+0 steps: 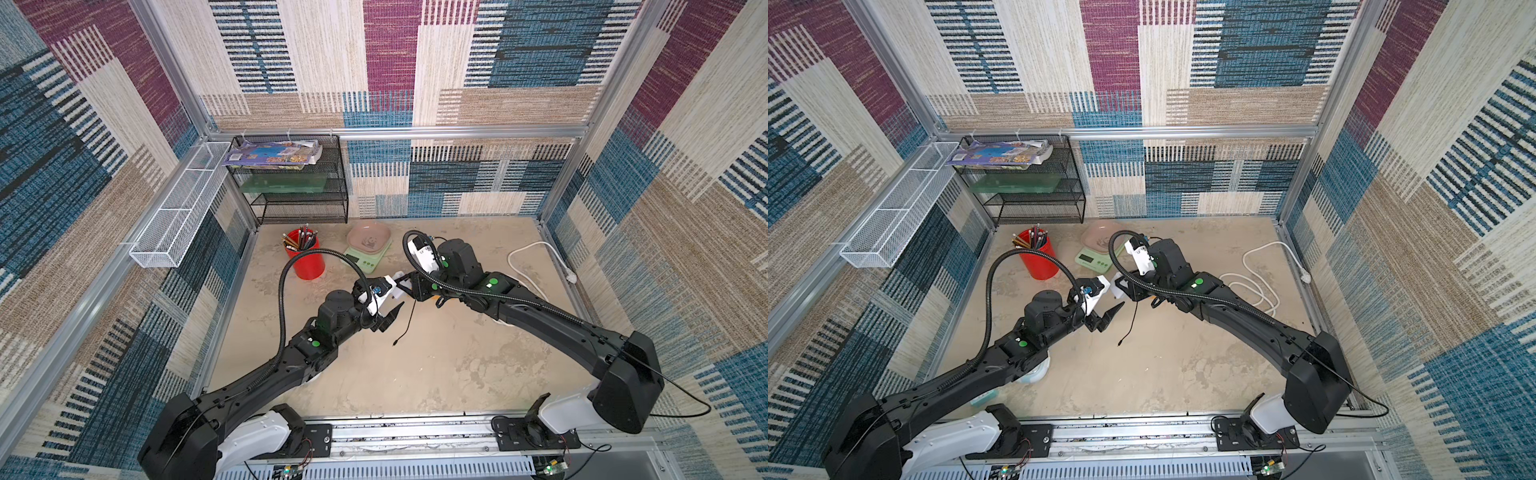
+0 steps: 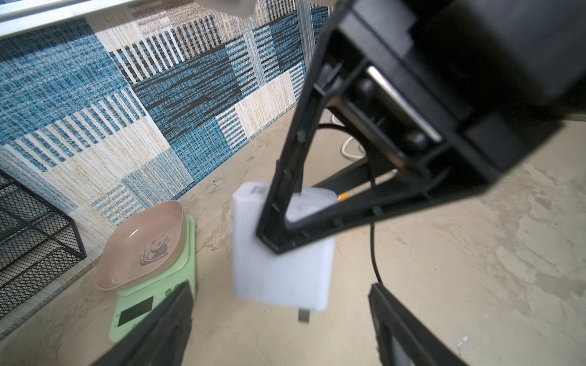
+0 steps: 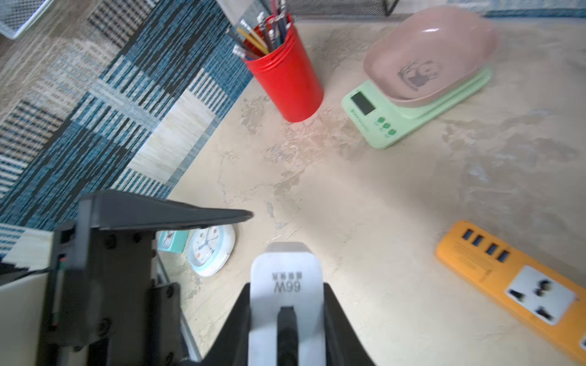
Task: Charge the electronic scale
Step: Insert the plug into the socket.
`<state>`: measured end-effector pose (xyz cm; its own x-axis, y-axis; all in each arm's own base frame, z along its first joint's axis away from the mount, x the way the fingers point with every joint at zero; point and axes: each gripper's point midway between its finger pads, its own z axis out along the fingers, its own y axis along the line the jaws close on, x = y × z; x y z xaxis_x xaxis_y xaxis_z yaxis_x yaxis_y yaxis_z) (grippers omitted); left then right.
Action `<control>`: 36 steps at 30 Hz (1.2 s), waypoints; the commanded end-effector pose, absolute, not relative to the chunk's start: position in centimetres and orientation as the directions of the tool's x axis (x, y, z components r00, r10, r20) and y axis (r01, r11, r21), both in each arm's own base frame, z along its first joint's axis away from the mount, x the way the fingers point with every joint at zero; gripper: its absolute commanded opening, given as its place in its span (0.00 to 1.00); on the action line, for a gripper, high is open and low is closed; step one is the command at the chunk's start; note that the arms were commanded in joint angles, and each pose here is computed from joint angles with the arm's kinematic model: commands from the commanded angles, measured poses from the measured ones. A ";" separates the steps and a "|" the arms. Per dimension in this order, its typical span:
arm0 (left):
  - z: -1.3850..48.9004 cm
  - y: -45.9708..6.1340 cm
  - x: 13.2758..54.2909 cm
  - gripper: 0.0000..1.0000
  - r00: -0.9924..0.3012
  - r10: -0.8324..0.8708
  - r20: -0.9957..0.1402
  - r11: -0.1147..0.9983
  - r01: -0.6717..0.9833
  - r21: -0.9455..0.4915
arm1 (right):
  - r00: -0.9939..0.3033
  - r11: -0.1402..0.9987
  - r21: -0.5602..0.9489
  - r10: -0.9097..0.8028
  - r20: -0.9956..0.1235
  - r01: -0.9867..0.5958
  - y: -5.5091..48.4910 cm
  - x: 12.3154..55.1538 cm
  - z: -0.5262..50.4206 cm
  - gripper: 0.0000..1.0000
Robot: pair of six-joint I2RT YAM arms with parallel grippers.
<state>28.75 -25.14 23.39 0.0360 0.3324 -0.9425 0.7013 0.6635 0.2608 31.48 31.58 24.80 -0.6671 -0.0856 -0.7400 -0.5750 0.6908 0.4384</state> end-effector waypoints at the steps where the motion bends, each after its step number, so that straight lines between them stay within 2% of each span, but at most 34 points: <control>1: 24.7 -24.6 29.0 0.91 0.051 0.292 -0.955 0.700 0.670 0.249 | -0.654 0.815 0.391 0.019 -0.756 -0.428 28.4 34.1 24.8 0.21; 9: 24.8 -23.9 29.7 0.93 0.005 0.297 -0.955 0.740 0.630 0.233 | -0.604 0.932 0.333 0.185 -0.775 -0.141 23.5 36.9 23.7 0.21; 16: 24.5 -24.2 29.6 0.90 0.002 0.308 -0.951 0.725 0.647 0.236 | -0.613 0.961 0.274 0.239 -0.753 0.038 20.5 38.2 20.2 0.23; 23: 24.3 -24.3 29.7 0.90 -0.001 0.313 -0.950 0.722 0.650 0.237 | -0.664 0.960 0.258 0.265 -0.699 0.112 19.5 39.7 15.7 0.23; 36: 24.2 -24.3 29.7 0.89 -0.001 0.322 -0.947 0.719 0.651 0.244 | -0.716 0.967 0.203 0.252 -0.651 0.156 20.9 41.3 11.6 0.22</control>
<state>29.56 -24.34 24.00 0.0013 0.3243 -0.9459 0.6561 0.7136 0.2456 40.74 20.63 11.31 -0.7333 0.2400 -0.6362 0.1402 0.9689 0.2040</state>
